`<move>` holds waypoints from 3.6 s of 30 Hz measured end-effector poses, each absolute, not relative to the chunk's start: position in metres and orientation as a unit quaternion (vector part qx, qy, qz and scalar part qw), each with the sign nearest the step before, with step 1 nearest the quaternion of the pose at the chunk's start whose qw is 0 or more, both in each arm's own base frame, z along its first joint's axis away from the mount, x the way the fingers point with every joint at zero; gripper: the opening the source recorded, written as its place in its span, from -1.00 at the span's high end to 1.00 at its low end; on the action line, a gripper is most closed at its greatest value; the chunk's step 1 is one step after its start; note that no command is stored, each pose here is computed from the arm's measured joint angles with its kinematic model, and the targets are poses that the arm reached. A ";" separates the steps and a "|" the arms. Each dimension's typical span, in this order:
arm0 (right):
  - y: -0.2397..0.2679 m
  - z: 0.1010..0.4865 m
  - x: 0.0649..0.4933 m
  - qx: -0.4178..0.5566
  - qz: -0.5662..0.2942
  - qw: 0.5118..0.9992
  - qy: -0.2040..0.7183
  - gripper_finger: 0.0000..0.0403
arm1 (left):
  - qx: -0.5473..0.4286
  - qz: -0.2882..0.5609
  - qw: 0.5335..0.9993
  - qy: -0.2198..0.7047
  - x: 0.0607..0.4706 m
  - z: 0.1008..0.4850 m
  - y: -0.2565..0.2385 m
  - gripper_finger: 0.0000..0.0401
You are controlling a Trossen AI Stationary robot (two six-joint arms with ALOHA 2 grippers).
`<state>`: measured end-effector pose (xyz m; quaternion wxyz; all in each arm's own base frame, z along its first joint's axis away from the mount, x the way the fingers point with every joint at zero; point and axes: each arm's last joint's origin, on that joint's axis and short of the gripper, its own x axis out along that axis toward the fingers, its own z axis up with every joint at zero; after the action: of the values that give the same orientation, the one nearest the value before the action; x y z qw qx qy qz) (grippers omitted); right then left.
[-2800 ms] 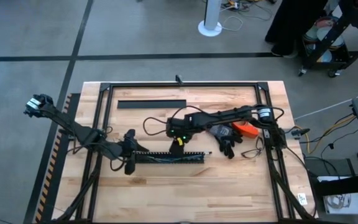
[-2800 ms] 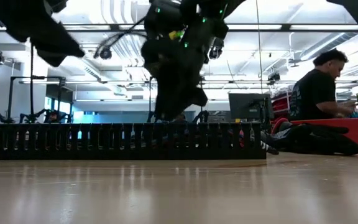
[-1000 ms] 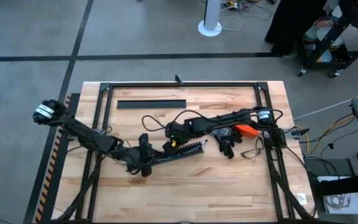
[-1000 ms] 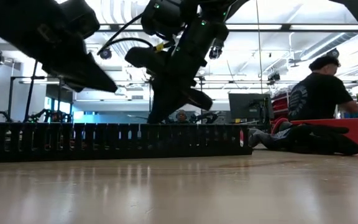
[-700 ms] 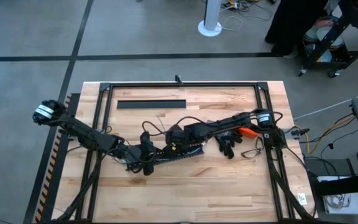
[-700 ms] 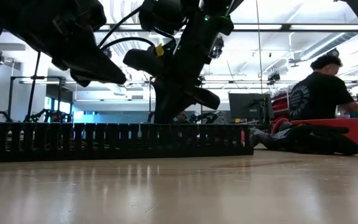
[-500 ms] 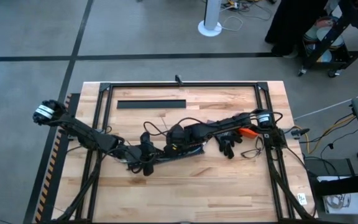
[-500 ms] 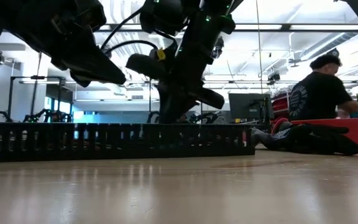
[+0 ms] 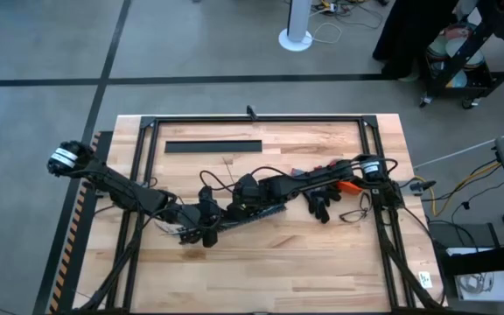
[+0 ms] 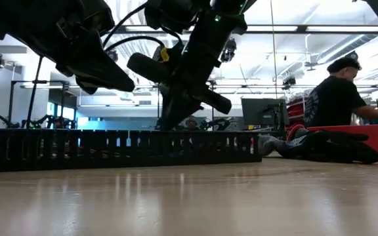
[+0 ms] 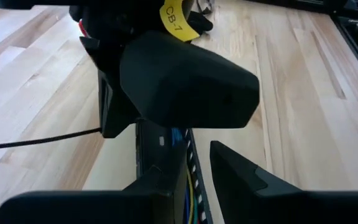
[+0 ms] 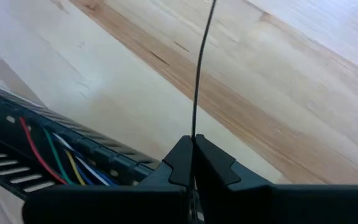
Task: Ziptie cables
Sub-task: Put the colored zip-tied cables into the black cable duct
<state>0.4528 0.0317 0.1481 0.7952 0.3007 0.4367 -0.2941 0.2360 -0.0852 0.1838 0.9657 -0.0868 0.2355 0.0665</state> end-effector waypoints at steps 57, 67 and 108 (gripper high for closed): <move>0.057 0.163 0.450 0.269 -0.298 0.803 0.440 0.75 | -0.082 0.126 0.937 0.316 0.269 0.122 -0.056 0.99; 0.003 0.186 0.458 0.267 -0.266 0.800 0.467 0.26 | -0.083 0.123 0.937 0.317 0.269 0.122 -0.056 1.00; -0.054 0.182 0.451 0.254 -0.034 0.794 0.552 0.76 | -0.086 0.119 0.936 0.319 0.269 0.123 -0.056 1.00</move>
<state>0.4511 -0.0540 0.1816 0.7938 0.2537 0.5518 -0.0336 0.2694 -0.0558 0.1228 0.9365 -0.0857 0.3186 0.1192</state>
